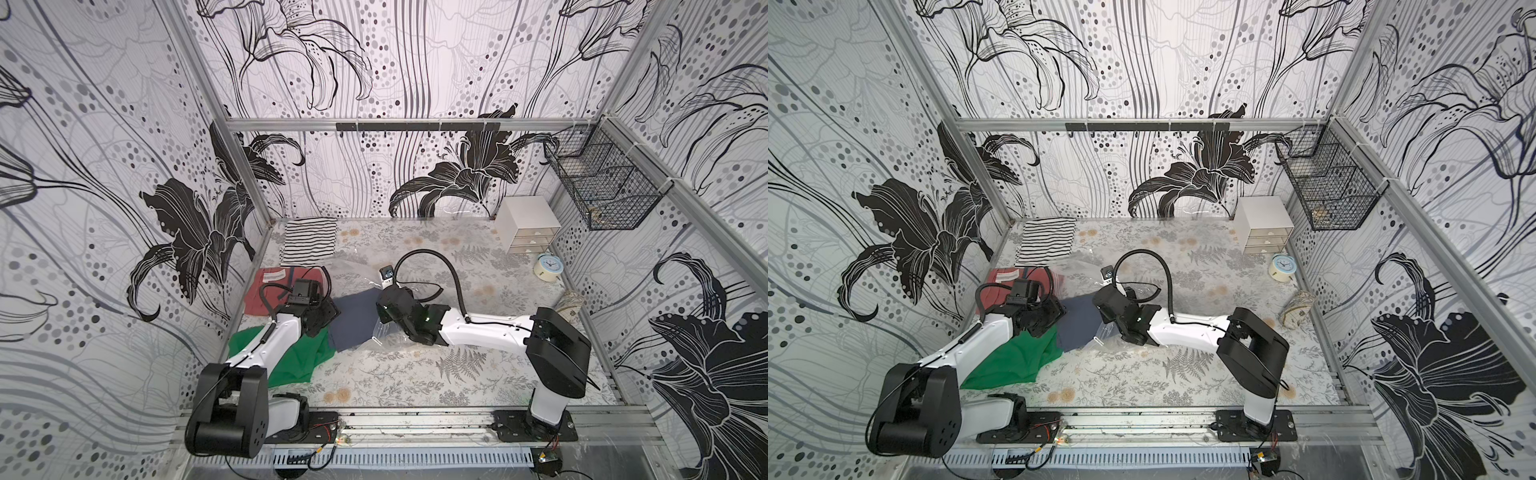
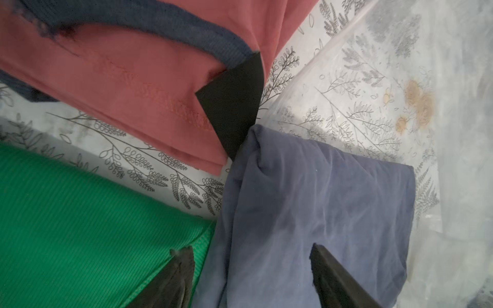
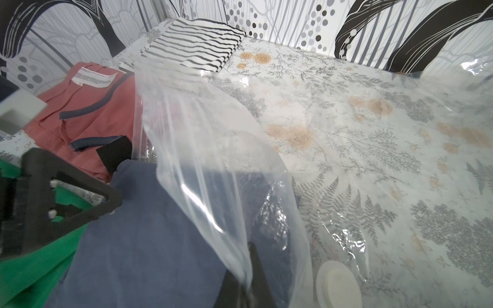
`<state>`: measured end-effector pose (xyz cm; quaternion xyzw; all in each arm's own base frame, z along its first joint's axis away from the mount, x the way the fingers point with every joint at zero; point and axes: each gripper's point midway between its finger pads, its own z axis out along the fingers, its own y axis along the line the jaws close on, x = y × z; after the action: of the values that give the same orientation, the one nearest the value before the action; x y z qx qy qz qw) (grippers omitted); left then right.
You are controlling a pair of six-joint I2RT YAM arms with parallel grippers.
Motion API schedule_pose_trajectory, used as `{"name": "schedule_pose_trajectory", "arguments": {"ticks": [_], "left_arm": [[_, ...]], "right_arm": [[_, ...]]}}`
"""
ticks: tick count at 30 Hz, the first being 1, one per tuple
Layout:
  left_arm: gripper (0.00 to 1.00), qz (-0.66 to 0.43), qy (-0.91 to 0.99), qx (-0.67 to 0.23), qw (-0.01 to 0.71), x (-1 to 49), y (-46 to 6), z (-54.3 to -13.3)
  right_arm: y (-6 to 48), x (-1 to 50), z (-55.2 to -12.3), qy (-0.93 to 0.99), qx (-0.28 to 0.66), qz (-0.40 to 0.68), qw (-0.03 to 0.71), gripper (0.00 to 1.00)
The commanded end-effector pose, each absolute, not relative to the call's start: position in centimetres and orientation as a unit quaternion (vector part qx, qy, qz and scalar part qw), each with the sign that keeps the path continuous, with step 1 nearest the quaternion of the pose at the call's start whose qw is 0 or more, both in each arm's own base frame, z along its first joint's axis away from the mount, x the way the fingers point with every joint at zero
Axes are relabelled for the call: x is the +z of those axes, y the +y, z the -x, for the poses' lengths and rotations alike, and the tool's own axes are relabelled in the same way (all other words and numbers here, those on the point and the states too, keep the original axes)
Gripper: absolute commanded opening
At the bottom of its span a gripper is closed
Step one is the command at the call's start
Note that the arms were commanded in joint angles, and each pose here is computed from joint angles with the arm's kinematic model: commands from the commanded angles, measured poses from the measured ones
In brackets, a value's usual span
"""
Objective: Take the tank top out of the vacuum bag
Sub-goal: Take out the tank top from the vacuum bag.
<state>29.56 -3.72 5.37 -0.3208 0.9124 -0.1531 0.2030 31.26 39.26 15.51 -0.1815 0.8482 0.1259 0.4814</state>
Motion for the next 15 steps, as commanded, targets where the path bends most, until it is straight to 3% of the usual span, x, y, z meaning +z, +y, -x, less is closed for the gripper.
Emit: {"name": "schedule_pose_trajectory", "arguments": {"ticks": [1, 10, 15], "left_arm": [[0.73, 0.292, 0.913, -0.157, 0.239, 6.6, -3.8, -31.5], [0.7, 0.282, 0.911, -0.178, 0.242, 4.7, -5.1, -31.9], [0.71, 0.279, 0.923, -0.126, 0.233, 4.7, -3.7, -31.1]], "right_arm": [[38.4, 17.6, -31.5, 0.838, 0.126, 0.167, 0.505, 0.0], [38.5, 17.9, -31.6, 0.835, 0.13, 0.17, 0.507, 0.0], [38.5, 18.0, -31.6, 0.834, 0.13, 0.171, 0.508, 0.0]]}}
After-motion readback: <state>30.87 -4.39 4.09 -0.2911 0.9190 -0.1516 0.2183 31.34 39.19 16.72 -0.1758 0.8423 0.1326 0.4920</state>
